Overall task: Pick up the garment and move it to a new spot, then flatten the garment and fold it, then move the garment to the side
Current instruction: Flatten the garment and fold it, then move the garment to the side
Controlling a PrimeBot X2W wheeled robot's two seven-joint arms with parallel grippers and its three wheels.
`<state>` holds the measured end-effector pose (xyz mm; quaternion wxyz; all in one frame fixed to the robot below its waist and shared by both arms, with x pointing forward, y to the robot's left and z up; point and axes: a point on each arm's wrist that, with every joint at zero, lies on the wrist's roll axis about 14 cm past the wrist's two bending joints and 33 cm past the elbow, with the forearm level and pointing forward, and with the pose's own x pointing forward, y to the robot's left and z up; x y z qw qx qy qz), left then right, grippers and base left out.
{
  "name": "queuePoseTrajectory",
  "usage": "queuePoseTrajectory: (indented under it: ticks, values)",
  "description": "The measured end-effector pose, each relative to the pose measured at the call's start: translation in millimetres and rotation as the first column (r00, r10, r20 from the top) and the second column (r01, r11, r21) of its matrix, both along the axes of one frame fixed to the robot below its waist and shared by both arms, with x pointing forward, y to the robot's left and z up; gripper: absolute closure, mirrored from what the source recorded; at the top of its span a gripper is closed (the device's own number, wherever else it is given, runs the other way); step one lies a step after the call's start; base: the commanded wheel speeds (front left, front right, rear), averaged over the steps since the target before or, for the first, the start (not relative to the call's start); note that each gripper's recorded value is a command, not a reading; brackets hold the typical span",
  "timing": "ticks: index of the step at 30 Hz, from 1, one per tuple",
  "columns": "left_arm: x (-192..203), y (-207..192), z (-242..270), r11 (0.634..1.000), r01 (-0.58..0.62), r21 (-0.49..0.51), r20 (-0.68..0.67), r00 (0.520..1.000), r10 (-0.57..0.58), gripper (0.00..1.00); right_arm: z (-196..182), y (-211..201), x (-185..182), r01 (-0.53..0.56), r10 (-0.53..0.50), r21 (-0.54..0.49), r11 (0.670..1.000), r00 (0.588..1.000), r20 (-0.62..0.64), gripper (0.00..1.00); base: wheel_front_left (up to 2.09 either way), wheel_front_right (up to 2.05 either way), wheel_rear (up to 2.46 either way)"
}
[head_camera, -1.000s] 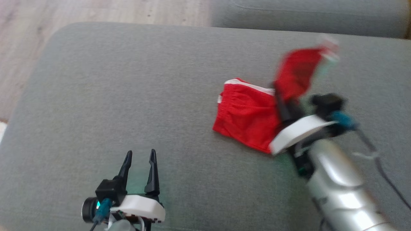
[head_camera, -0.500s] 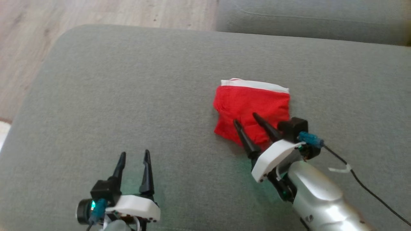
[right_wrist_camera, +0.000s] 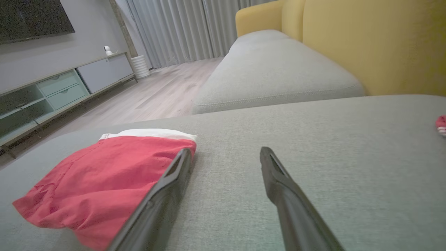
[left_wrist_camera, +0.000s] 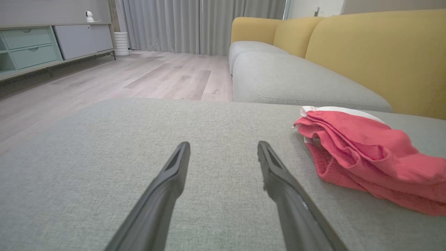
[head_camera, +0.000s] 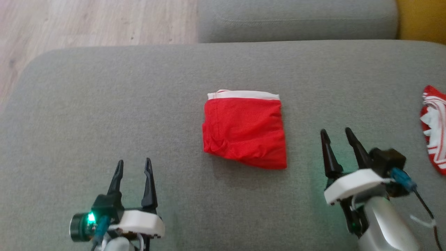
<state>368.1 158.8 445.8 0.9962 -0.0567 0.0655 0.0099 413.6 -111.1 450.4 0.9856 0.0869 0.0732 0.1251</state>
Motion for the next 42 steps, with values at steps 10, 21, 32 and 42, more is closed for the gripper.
queuePoseTrajectory:
  ticks: [10,21,32,42]
  values:
    - [-27,-5,-11,0.998,0.027,0.051,-0.029,0.999,-0.026,0.00,-23,-27,-50,0.094,-0.094,0.003,0.996,0.994,-0.062,0.00,0.00,0.00,0.00]
    - [-32,-5,-10,0.998,0.020,0.055,-0.023,1.000,-0.018,0.00,-22,-19,-53,0.080,-0.079,0.024,0.996,0.995,-0.062,0.00,0.00,0.00,0.00]
    - [-24,-6,-20,1.000,0.012,0.008,-0.060,0.998,-0.012,0.00,-20,20,3,-0.019,0.023,0.047,0.999,0.997,-0.072,0.00,0.00,0.00,0.00]
    - [-21,7,-27,1.000,-0.027,0.006,-0.088,0.996,0.027,0.00,-53,68,49,-0.138,0.139,0.016,0.990,0.973,-0.186,0.00,0.00,0.00,0.00]
